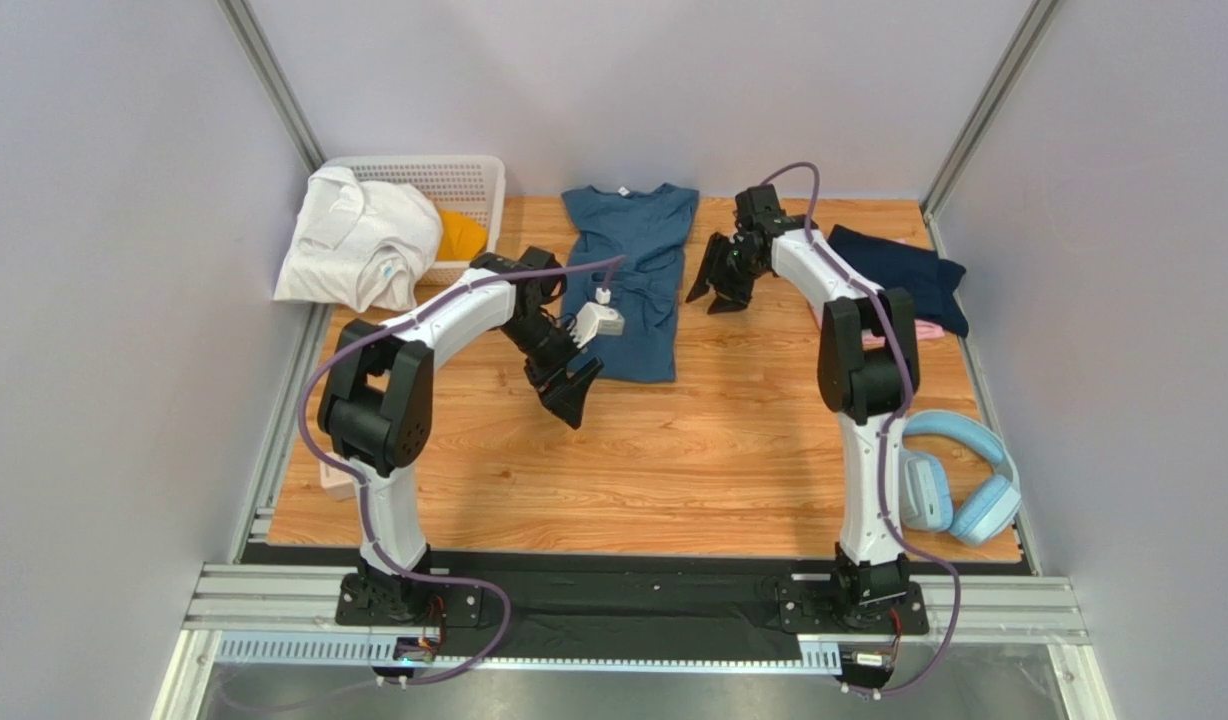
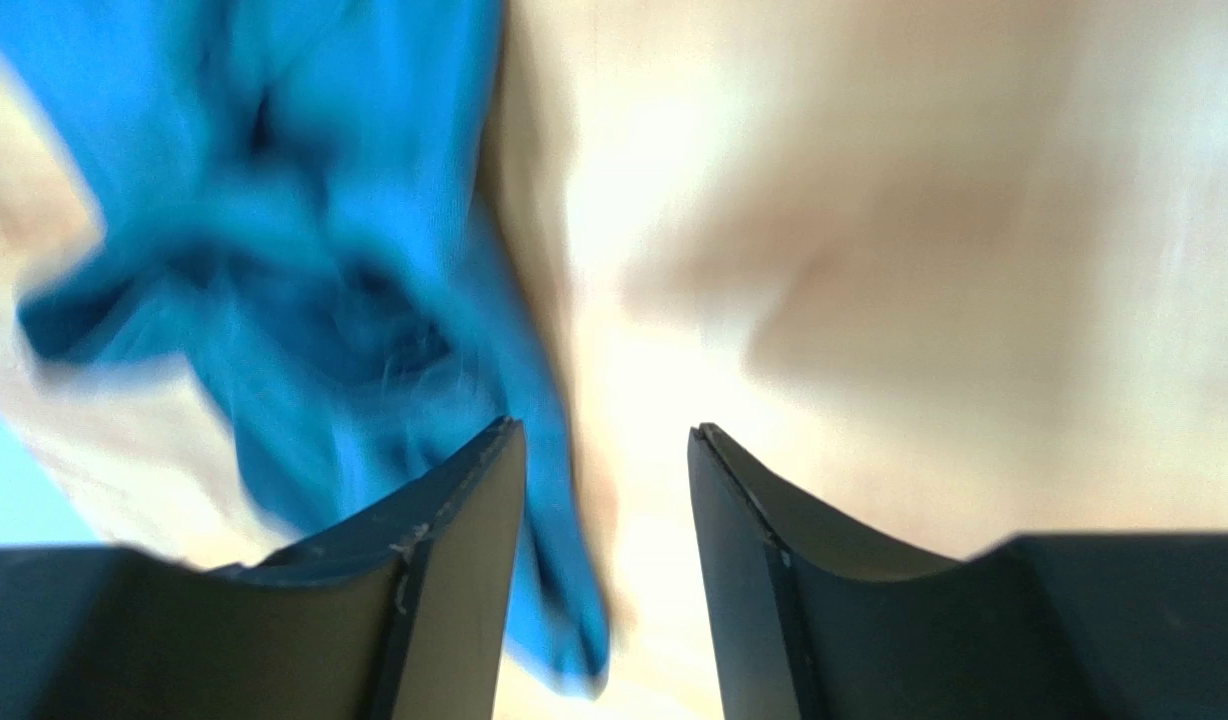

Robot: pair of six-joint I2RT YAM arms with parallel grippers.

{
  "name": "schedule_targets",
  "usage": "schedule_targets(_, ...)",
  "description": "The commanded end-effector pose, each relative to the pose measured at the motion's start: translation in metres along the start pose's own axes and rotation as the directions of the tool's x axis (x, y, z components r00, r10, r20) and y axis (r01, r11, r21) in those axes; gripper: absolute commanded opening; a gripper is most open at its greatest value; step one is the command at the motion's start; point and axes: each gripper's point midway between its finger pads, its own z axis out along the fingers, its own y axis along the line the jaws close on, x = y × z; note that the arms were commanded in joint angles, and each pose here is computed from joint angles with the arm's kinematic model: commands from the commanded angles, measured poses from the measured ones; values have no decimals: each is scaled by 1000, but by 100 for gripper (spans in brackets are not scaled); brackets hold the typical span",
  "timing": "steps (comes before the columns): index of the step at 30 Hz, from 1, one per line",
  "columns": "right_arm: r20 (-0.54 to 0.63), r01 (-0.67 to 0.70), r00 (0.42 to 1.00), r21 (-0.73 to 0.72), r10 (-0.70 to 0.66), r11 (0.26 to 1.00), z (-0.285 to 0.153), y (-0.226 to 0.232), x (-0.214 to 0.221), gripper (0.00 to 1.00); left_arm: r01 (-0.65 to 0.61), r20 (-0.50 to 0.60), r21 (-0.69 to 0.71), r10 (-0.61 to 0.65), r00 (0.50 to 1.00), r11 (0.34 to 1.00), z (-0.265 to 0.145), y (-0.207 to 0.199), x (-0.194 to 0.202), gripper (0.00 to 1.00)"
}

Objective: Fold and stack the t-shirts
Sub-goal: Fold the folded rectangular tshirt in 1/3 of the way, then grab one side of the 2/3 rectangular tshirt with both arms

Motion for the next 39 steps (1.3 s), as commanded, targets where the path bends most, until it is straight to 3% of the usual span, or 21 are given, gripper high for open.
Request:
schedule_targets(1,73,111,992,-138,-102,984,-71,51,32,53,-43,98,-100,53,994,994,-36,0,-11,100)
schedule_targets(5,-61,106,991,-164,-117,981,-53,55,91,53,51,194,-274,3,981,960,-53,44,-35,100)
schedule_targets(10,-131,98,984,-153,-119,983,-33,54,122,54,224,131,-232,-198,972,947,-25,68,-26,100)
schedule_targets(17,-178,75,979,-111,-94,991,-22,35,139,54,353,46,-228,-352,935,907,7,85,2,100)
schedule_targets(27,-202,64,976,-93,-82,994,-14,24,148,53,414,81,-260,-408,909,872,10,106,-5,100)
schedule_targets(39,-218,25,975,-130,-53,991,3,31,148,49,436,105,-401,-433,895,806,17,151,-3,100)
